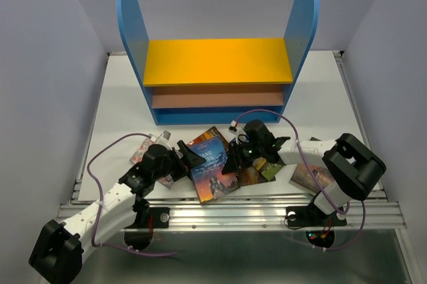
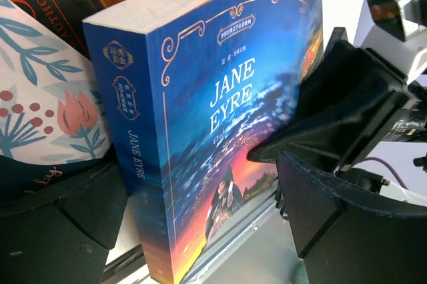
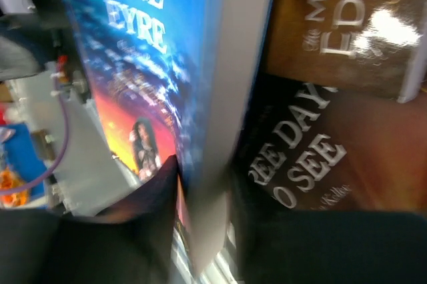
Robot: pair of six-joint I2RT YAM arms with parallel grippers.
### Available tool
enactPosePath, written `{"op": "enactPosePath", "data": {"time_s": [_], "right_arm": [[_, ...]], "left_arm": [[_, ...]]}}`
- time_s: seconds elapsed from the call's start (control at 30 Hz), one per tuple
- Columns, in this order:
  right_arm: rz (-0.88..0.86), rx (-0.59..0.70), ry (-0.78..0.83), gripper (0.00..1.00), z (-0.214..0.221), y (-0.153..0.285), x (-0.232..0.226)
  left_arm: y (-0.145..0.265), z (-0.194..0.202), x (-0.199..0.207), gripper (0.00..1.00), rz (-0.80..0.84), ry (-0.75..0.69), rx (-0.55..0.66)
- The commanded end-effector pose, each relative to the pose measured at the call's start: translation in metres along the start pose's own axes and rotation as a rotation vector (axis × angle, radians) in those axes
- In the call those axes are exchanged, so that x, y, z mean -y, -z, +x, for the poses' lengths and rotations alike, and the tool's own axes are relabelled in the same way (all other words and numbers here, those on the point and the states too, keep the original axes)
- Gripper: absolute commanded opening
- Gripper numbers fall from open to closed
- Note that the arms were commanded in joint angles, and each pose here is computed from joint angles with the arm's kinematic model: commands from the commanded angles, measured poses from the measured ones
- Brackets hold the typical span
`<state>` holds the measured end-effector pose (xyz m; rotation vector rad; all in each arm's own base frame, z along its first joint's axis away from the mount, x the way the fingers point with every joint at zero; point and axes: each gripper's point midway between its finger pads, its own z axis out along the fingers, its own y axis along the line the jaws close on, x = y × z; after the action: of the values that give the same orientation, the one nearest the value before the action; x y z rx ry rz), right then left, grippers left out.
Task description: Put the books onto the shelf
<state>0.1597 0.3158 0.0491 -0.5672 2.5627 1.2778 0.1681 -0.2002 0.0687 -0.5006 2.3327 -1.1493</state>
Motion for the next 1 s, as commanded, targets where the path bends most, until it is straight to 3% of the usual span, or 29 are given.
{"op": "enactPosePath", "data": {"time_s": [0.0,0.03,0.07,0.33,0.57,0.87,0.97], "right_arm": [[-0.142,0.004,0.080,0.20,-0.004,0.000,-0.029],[-0.146,0.007,0.081,0.05,-0.005,0.001,-0.031],[-0.148,0.013,0.082,0.01,-0.006,0.001,-0.032],[-0.213,0.155,0.083,0.01,-0.036,0.030,-0.064],[-0.366,0.254,0.061,0.01,-0.059,0.059,-0.111],[-0.515,0.360,0.099,0.01,-0.082,0.098,-0.159],[-0.507,0.373,0.101,0.01,-0.089,0.102,-0.157]], "left_arm": [[-0.002,-0.003,0.016,0.99,0.068,-0.008,0.014],[-0.002,-0.003,0.016,0.99,0.069,-0.010,0.016],[-0.001,-0.004,0.019,0.99,0.077,-0.016,0.017],[0.011,-0.004,0.047,0.99,0.210,-0.083,0.021],[0.034,0.001,0.091,0.99,0.432,-0.177,0.008],[0.049,-0.001,0.117,0.98,0.531,-0.237,0.023],[0.058,-0.001,0.128,0.85,0.577,-0.249,0.026]]}}
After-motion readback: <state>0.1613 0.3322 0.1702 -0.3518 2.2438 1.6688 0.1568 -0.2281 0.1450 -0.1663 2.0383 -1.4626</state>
